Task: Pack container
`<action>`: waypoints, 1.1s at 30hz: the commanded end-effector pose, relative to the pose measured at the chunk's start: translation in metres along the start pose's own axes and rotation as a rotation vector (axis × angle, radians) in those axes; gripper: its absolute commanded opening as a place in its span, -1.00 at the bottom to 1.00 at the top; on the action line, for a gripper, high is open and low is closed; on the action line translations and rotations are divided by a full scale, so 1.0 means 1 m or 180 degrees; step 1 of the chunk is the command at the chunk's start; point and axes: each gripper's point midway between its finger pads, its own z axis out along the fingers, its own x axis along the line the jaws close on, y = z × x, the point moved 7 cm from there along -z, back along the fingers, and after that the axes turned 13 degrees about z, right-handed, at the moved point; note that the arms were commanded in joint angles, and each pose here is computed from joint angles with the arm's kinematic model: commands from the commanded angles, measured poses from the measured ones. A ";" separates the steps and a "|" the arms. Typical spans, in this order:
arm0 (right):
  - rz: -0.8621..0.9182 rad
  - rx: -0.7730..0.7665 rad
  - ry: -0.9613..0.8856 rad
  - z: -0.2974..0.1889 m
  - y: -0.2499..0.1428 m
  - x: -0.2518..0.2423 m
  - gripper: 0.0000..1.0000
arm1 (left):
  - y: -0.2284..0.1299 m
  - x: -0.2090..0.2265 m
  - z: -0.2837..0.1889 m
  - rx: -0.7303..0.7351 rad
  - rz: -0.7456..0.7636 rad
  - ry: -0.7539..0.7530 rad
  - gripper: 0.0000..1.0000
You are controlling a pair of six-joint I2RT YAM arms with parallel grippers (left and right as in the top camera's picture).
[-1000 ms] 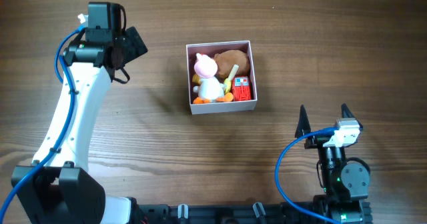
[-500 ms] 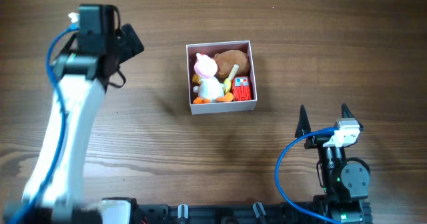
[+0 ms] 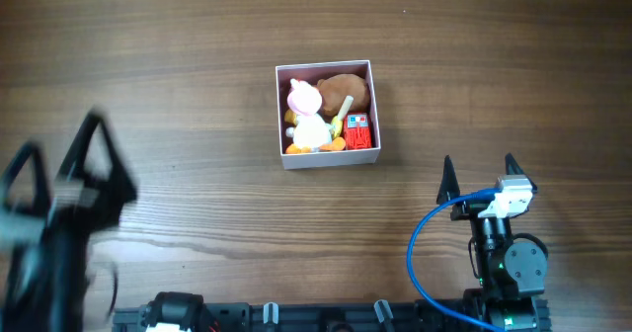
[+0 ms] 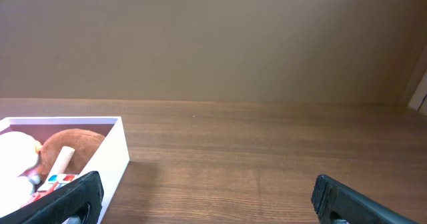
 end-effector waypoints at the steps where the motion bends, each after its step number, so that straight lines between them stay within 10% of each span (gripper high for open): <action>1: -0.0031 -0.0024 -0.0015 0.000 0.001 -0.001 0.99 | 0.005 0.013 -0.058 -0.0366 -0.0082 -0.0087 0.99; 15: -0.0031 -0.0024 -0.0015 0.000 0.001 -0.001 0.99 | -0.054 0.046 -0.127 -0.0355 -0.0078 -0.0081 0.99; 33: -0.0031 -0.0024 -0.0015 0.000 0.001 -0.001 0.99 | -0.137 0.053 -0.050 -0.0082 -0.0036 -0.0001 1.00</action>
